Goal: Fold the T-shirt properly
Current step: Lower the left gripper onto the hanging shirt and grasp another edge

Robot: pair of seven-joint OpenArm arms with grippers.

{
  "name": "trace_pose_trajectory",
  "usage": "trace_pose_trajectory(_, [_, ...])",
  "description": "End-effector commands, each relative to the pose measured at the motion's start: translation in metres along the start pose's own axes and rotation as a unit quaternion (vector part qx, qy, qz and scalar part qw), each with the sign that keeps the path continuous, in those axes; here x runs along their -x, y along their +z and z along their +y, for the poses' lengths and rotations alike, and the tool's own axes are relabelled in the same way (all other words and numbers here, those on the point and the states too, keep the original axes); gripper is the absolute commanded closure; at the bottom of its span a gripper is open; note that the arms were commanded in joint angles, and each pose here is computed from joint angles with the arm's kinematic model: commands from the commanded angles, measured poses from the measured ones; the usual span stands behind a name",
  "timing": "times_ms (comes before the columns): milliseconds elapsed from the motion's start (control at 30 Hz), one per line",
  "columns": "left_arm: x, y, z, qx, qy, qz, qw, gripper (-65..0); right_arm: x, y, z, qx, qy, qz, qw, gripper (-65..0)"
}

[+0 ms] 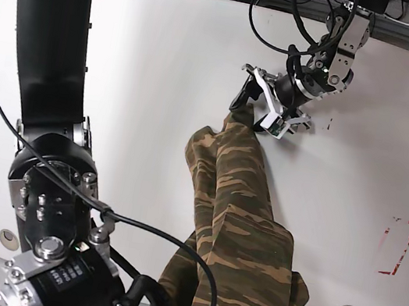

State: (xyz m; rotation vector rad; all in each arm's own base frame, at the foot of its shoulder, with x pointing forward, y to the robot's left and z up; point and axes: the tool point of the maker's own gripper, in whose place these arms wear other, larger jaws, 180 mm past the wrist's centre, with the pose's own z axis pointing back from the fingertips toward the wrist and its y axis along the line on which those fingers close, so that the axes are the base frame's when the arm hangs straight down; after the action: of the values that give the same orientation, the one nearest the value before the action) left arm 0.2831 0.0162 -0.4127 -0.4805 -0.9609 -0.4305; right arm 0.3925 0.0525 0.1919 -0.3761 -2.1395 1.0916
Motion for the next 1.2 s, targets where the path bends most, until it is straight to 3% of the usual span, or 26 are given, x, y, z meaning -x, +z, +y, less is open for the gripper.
trace_pose_trajectory(0, [-0.009,-0.01,-0.004,0.006,0.011,-0.01,1.0,-37.2,-0.016,0.001,-0.019,0.027,0.005,-0.021,0.9994,-0.8])
trace_pose_trajectory(267, [-0.002,-0.027,-0.009,0.013,0.03,0.004,0.999,-35.4,-0.015,0.001,-0.018,0.027,0.004,-0.02,0.9994,-0.8])
trace_pose_trajectory(367, [0.002,-0.031,-0.015,0.021,0.029,0.011,0.999,-24.7,-0.015,0.001,-0.018,0.027,0.004,-0.02,0.9994,-0.8])
trace_pose_trajectory(467, [0.009,-0.034,-0.015,0.024,0.031,0.022,0.999,-5.0,-0.014,0.001,-0.019,0.027,0.005,-0.019,0.9994,-0.8])
trace_pose_trajectory(533, [0.011,-0.035,-0.014,0.024,0.032,0.024,0.999,0.0,-0.013,0.002,-0.019,0.027,0.005,-0.018,0.9995,-0.8])
trace_pose_trajectory(900, [0.002,-0.012,0.005,0.005,0.004,0.011,1.0,-0.1,0.001,0.007,-0.035,0.05,-0.012,-0.004,0.9987,-0.8])
trace_pose_trajectory(1167, [-0.029,0.038,0.053,-0.079,-0.007,-0.028,0.996,-0.1,0.034,0.018,-0.047,0.06,-0.012,0.033,0.9976,-0.8])
